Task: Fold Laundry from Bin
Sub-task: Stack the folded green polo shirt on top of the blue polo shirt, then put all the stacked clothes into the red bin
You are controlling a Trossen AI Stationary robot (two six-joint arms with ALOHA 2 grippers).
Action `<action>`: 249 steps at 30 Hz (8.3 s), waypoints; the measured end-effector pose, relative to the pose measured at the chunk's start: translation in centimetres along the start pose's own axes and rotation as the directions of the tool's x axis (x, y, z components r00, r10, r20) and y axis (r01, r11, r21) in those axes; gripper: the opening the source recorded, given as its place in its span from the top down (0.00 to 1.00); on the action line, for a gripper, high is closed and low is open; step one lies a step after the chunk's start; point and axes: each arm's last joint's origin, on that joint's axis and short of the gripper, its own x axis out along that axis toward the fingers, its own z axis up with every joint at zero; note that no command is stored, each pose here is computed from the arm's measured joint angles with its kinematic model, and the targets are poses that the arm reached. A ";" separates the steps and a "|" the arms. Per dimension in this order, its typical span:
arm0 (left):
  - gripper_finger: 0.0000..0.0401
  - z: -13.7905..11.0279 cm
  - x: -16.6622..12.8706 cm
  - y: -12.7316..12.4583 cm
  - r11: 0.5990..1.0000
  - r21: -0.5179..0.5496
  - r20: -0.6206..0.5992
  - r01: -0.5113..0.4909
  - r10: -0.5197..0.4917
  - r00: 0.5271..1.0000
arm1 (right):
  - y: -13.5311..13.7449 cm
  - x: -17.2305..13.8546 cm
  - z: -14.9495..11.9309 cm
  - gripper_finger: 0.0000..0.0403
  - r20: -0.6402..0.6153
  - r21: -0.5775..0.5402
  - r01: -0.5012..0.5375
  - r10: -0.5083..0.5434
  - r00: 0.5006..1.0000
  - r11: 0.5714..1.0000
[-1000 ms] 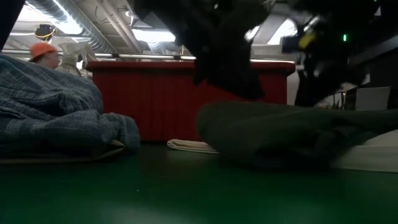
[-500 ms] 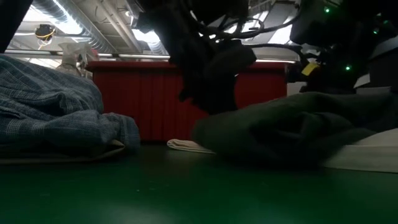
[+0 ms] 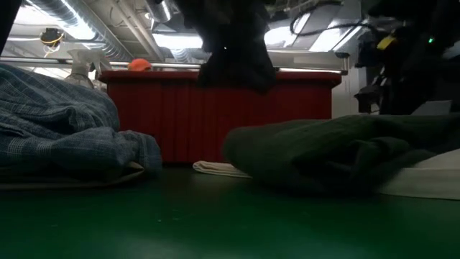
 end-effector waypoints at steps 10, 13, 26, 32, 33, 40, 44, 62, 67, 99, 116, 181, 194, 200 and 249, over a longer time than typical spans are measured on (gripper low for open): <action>0.76 -0.9 -0.2 -1.1 0.977 -0.165 -0.130 0.132 -0.154 0.980 | 0.0 -1.5 -0.4 0.65 -0.017 0.080 -0.215 0.217 0.976 0.973; 0.72 -1.0 -0.2 -1.2 0.963 -0.234 -0.147 0.137 -0.175 0.974 | 0.0 -1.5 -0.4 0.65 -0.017 0.081 -0.215 0.217 0.976 0.973; 0.49 -4.0 -0.2 -3.0 0.918 -0.396 -0.205 0.006 -0.094 0.974 | 0.1 -1.1 -0.2 0.65 -0.014 0.080 -0.186 0.187 0.982 0.979; 0.49 -5.8 1.6 -3.2 0.855 -0.508 -0.228 -0.105 -0.016 0.974 | 0.3 -0.8 0.0 0.65 -0.007 0.081 -0.183 0.184 0.983 0.980; 0.49 -6.0 2.0 -3.1 0.846 -0.520 -0.237 -0.120 -0.007 0.972 | 0.3 -0.7 0.0 0.65 -0.010 0.080 -0.182 0.183 0.983 0.980; 0.48 -6.7 4.6 -2.2 0.806 -0.563 -0.230 -0.182 0.058 0.971 | 0.3 -0.7 0.0 0.65 -0.013 0.076 -0.180 0.181 0.983 0.981; 0.48 -6.1 4.9 -1.6 0.811 -0.553 -0.183 -0.189 0.103 0.978 | 0.3 -0.7 0.0 0.65 -0.015 0.076 -0.179 0.180 0.984 0.981; 0.48 -6.9 8.0 -0.7 0.770 -0.604 -0.138 -0.206 0.153 0.979 | 0.3 -0.7 0.0 0.65 -0.016 0.075 -0.181 0.183 0.983 0.981; 0.52 -6.9 8.3 -0.7 0.791 -0.580 -0.130 -0.194 0.145 0.981 | 0.3 -0.7 0.0 0.65 -0.017 0.076 -0.187 0.189 0.982 0.979; 0.97 -2.5 -1.0 -1.9 0.841 -0.539 -0.091 -0.046 -0.003 0.996 | 0.5 -1.6 0.7 0.65 0.004 0.080 -0.246 0.247 0.969 0.966; 0.97 1.1 -7.5 -0.8 0.796 -0.597 0.054 0.094 -0.077 0.996 | 1.0 -2.3 2.0 0.65 0.120 0.142 -0.321 0.306 0.944 0.936; 0.97 -7.1 -22.9 1.0 0.839 -0.496 -0.378 -0.224 0.023 0.925 | 10.0 4.3 5.9 0.65 0.324 0.110 -0.564 0.507 0.799 0.818; 0.96 -13.3 -22.8 -2.8 0.809 -0.438 -0.544 -0.392 0.109 0.832 | 10.3 4.4 6.6 0.65 0.402 0.082 -0.574 0.500 0.767 0.815; 0.96 -15.6 -21.5 -4.2 0.801 -0.373 -0.581 -0.468 0.192 0.791 | 10.3 4.3 6.6 0.65 0.408 0.078 -0.576 0.501 0.763 0.814; 0.54 -14.9 -23.9 -3.1 0.849 -0.373 -0.485 -0.374 0.165 0.859 | 11.8 -3.2 16.9 0.65 0.685 -0.285 -0.464 0.517 0.513 0.839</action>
